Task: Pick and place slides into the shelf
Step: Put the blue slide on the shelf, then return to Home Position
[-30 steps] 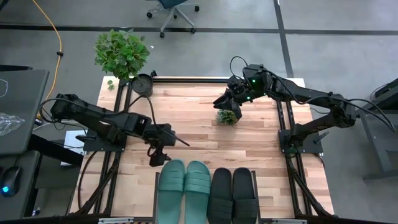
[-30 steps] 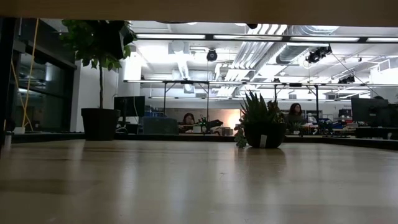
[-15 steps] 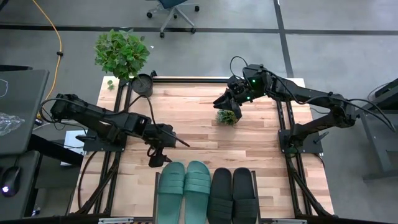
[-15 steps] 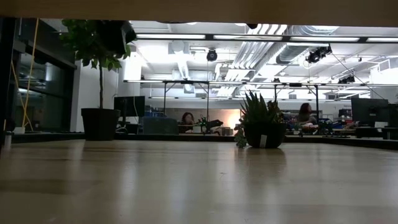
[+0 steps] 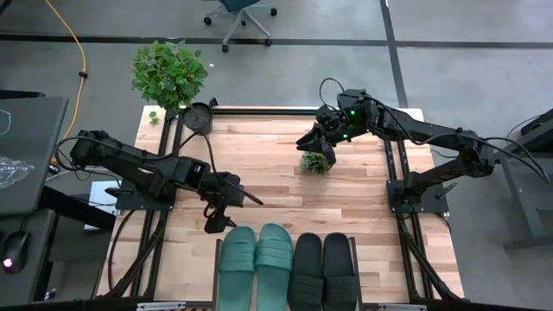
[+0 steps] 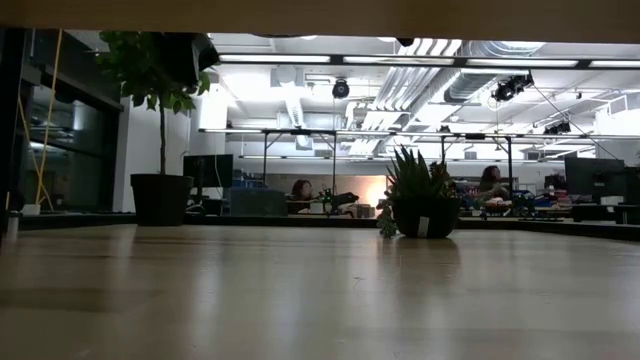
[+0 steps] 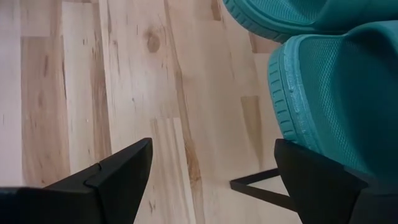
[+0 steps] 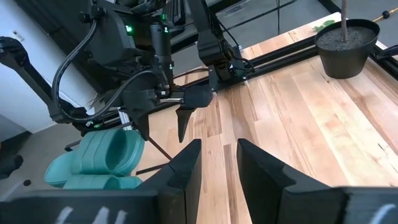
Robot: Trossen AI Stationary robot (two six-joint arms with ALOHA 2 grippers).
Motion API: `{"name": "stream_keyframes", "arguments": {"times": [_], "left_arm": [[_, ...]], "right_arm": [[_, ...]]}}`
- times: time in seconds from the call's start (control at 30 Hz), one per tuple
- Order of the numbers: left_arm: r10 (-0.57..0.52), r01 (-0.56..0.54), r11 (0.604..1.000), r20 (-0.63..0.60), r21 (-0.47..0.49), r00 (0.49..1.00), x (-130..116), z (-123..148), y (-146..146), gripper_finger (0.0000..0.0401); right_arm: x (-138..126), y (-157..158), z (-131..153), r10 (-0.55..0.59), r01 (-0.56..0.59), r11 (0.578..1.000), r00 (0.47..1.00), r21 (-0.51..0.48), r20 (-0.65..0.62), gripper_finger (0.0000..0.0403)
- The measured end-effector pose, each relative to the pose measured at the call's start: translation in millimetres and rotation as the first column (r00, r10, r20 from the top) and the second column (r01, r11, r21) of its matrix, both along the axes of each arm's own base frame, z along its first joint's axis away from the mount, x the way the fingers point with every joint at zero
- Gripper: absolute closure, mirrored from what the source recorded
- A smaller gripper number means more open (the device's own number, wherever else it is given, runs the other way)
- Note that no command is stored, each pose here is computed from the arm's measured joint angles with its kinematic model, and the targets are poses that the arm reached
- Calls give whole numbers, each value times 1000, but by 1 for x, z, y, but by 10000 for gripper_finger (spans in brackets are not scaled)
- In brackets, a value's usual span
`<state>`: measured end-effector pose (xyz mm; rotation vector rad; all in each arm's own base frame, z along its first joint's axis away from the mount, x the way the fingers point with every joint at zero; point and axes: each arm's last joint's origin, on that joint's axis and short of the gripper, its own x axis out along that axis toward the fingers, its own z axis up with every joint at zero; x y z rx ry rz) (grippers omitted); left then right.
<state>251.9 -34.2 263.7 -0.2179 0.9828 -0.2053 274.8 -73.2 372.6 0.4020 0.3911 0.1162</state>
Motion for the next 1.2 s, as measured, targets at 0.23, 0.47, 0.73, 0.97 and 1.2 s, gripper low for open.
{"name": "stream_keyframes", "arguments": {"times": [0.23,0.47,0.73,0.97,1.2], "left_arm": [[36,-36,999,4,24,999,-1,2,6,75],[144,-146,988,41,49,989,-5,9,32,75],[250,-277,957,244,83,937,-30,43,62,75],[350,-482,862,503,158,790,-70,83,70,75],[412,-650,740,647,173,641,-113,107,68,75]], "right_arm": [[0,0,0,0,0,1000,1000,0,1,308],[0,-2,0,-4,4,1000,1000,-8,4,308],[-22,-12,18,-9,8,1000,997,10,83,308],[-71,-6,54,-52,64,997,971,-43,234,309],[-126,13,82,-92,141,985,921,-103,380,349]]}}
